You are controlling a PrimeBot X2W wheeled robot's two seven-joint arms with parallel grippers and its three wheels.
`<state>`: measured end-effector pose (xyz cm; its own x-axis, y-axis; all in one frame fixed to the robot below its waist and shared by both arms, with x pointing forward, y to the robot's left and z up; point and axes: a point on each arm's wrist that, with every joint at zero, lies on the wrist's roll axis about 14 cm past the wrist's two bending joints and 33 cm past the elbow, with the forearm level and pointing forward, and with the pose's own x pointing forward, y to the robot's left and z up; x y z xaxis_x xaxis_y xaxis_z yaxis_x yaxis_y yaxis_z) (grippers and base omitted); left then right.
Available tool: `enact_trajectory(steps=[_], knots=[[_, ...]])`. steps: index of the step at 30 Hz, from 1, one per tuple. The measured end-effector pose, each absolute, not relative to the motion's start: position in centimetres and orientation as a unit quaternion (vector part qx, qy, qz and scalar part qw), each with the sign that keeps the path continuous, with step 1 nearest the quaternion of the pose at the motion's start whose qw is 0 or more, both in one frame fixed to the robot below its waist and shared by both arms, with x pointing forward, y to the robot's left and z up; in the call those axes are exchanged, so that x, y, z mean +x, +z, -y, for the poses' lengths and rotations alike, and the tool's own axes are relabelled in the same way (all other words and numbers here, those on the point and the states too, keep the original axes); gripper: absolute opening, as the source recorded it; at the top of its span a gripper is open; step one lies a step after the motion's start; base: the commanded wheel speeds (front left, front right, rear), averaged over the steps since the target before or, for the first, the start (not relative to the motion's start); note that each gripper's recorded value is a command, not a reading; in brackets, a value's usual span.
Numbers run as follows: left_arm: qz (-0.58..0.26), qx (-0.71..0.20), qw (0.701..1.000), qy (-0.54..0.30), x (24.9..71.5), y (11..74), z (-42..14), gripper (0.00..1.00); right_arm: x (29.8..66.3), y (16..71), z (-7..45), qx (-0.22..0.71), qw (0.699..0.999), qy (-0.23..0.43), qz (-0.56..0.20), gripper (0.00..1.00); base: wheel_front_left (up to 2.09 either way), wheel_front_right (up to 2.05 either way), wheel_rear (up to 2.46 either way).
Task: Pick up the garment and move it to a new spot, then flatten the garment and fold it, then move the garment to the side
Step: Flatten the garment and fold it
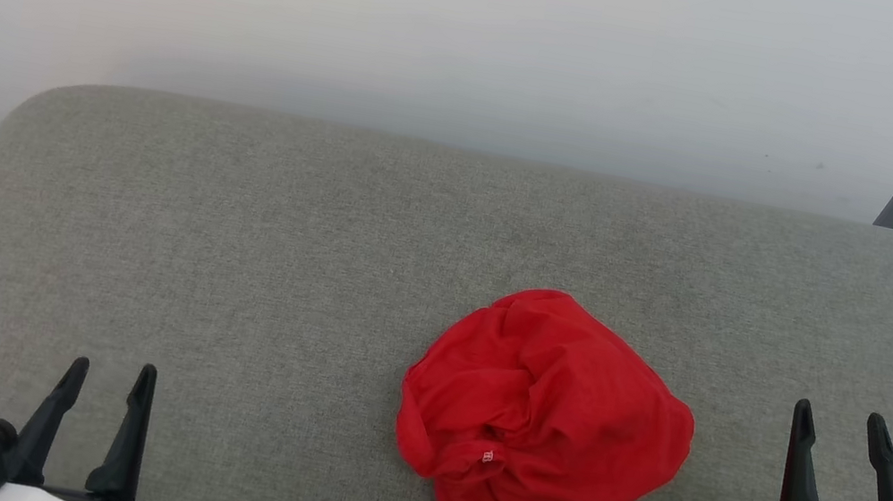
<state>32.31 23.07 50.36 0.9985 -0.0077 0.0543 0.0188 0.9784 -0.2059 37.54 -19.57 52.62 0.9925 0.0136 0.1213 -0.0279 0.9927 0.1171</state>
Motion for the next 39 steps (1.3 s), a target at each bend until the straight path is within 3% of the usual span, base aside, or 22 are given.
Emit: enact_trajectory(steps=[27, 39], knots=[[0.033, -0.094, 0.995, -0.012, 32.4, 50.5, -22.8, 1.0, 36.8, 52.5, 17.9, 0.051, 0.996, 0.036, 0.058, 1.0, 0.0, 0.0, 0.0], [0.035, -0.098, 0.994, 0.023, 30.8, 50.3, -25.0, 1.0, 37.0, 50.1, 9.9, 0.055, 0.983, 0.17, -0.032, 1.0, 0.0, 0.0, 0.0]])
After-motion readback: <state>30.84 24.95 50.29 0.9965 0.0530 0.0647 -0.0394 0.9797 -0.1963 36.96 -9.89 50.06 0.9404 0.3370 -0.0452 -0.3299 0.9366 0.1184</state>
